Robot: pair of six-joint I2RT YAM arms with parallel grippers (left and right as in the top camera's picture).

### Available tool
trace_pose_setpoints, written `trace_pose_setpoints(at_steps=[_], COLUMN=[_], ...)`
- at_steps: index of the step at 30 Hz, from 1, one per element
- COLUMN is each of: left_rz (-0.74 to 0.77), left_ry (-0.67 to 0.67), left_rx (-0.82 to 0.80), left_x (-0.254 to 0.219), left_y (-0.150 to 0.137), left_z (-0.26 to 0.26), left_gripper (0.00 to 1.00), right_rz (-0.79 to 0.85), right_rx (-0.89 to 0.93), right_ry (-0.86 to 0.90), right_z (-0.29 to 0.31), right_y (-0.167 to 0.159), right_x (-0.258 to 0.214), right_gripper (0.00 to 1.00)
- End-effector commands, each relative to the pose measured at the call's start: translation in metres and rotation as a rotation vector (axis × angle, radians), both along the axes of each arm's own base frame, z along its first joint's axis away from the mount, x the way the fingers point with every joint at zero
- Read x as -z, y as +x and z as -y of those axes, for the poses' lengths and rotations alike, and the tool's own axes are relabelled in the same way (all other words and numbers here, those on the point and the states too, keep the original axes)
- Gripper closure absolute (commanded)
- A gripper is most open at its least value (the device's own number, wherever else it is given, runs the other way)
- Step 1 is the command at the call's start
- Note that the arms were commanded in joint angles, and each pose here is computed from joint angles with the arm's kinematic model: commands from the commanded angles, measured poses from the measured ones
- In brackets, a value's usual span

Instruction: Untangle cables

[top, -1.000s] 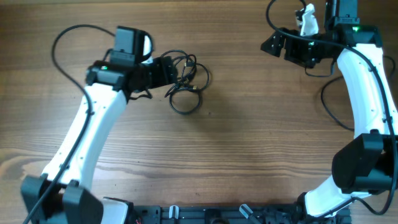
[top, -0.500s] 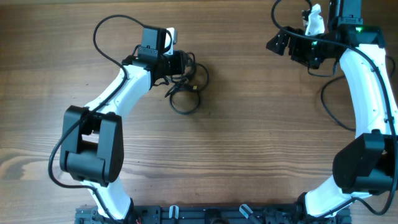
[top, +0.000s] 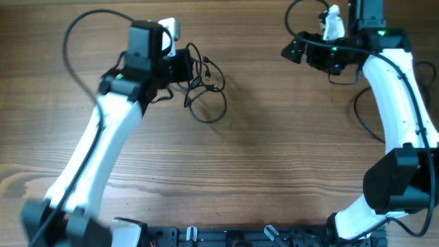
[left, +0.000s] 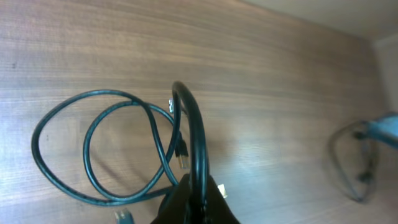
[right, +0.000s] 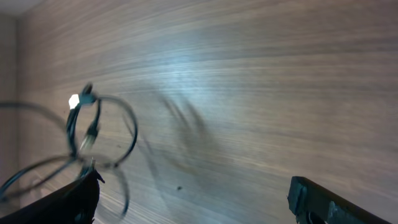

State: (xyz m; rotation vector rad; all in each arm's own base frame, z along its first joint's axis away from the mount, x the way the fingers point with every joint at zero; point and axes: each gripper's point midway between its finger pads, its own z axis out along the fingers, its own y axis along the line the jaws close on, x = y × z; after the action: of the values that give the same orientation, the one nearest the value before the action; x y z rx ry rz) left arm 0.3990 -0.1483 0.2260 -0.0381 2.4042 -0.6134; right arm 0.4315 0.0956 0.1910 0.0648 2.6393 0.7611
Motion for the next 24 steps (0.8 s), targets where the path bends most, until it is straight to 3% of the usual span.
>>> trace_pose_setpoints(at_steps=[1, 5, 13, 20, 24], left_rz=[-0.03, -0.14, -0.323, -0.441, -0.5], left_ry=[-0.099, -0.12, -0.215, -0.383, -0.526], left_rx=[0.024, -0.044, -0.429, -1.073, -1.25], left_x=[-0.024, -0.007, 0.028, 0.047, 0.048], left_y=[-0.024, -0.03, -0.013, -0.019, -0.021], left_z=[0.007, 0.003, -0.017, -0.063, -0.064], left_gripper=[0.96, 0.96, 0.96, 0.96, 0.96], right_rz=[0.024, 0.035, -0.042, -0.075, -0.051], right_rx=[-0.073, -0.157, -0.196, -0.162, -0.223], right_ry=[0.01, 0.056, 0.08, 0.067, 0.074], right_z=[-0.026, -0.06, -0.115, -0.153, -0.178], right_y=[-0.002, -0.01, -0.036, -0.049, -0.058], right_x=[-0.001, -0.006, -0.004, -0.002, -0.004], right_gripper=[0.01, 0.01, 0.04, 0.09, 0.1])
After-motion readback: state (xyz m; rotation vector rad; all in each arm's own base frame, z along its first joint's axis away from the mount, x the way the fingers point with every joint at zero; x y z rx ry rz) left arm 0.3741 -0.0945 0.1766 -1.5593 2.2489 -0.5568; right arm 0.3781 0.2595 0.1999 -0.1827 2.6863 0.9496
